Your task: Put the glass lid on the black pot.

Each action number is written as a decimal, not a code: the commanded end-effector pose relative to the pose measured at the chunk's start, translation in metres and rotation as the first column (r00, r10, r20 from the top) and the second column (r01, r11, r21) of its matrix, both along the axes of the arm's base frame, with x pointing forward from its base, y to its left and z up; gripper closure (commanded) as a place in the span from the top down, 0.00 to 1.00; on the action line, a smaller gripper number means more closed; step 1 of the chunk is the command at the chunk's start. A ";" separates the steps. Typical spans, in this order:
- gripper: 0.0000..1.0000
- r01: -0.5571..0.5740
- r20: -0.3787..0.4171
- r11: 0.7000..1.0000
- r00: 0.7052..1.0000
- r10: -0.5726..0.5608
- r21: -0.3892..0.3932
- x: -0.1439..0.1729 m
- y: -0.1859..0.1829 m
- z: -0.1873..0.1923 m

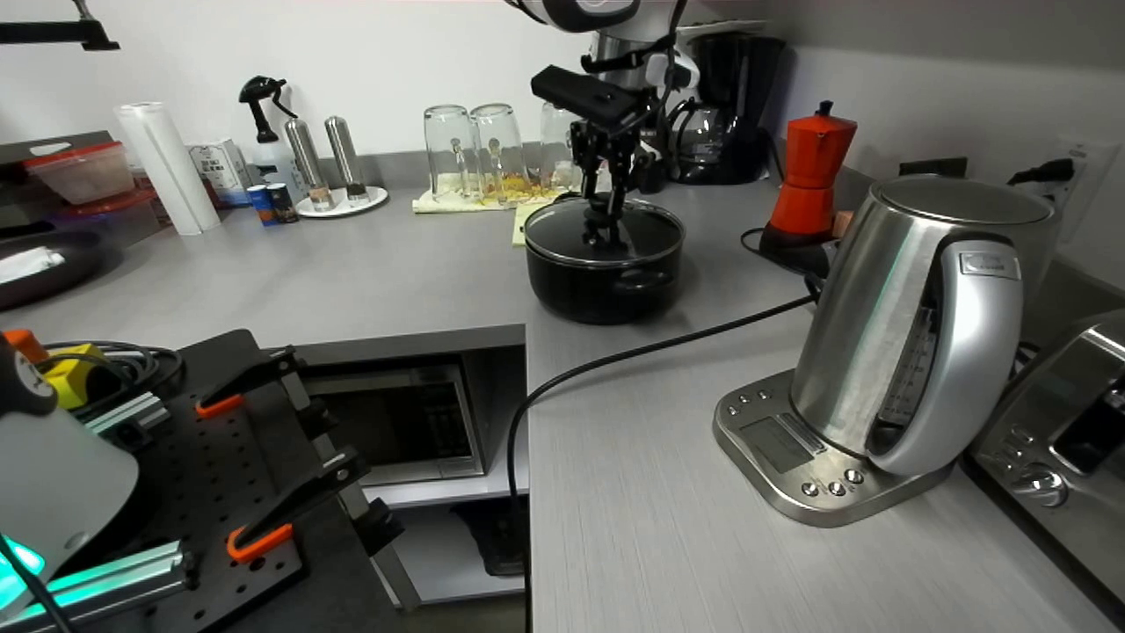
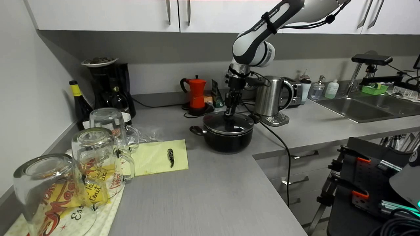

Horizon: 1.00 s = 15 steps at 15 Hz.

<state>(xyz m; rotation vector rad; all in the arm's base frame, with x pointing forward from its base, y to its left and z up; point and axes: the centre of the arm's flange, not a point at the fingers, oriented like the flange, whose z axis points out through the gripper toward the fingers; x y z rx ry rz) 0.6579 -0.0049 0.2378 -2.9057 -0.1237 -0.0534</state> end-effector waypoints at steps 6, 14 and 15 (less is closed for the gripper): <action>0.24 0.015 0.066 0.999 0.998 -0.018 0.037 0.005 -0.002 -0.006; 0.83 0.010 0.128 1.000 0.992 -0.013 0.022 -0.001 0.011 0.009; 0.89 0.007 0.146 1.000 0.989 -0.010 0.016 -0.002 0.014 0.014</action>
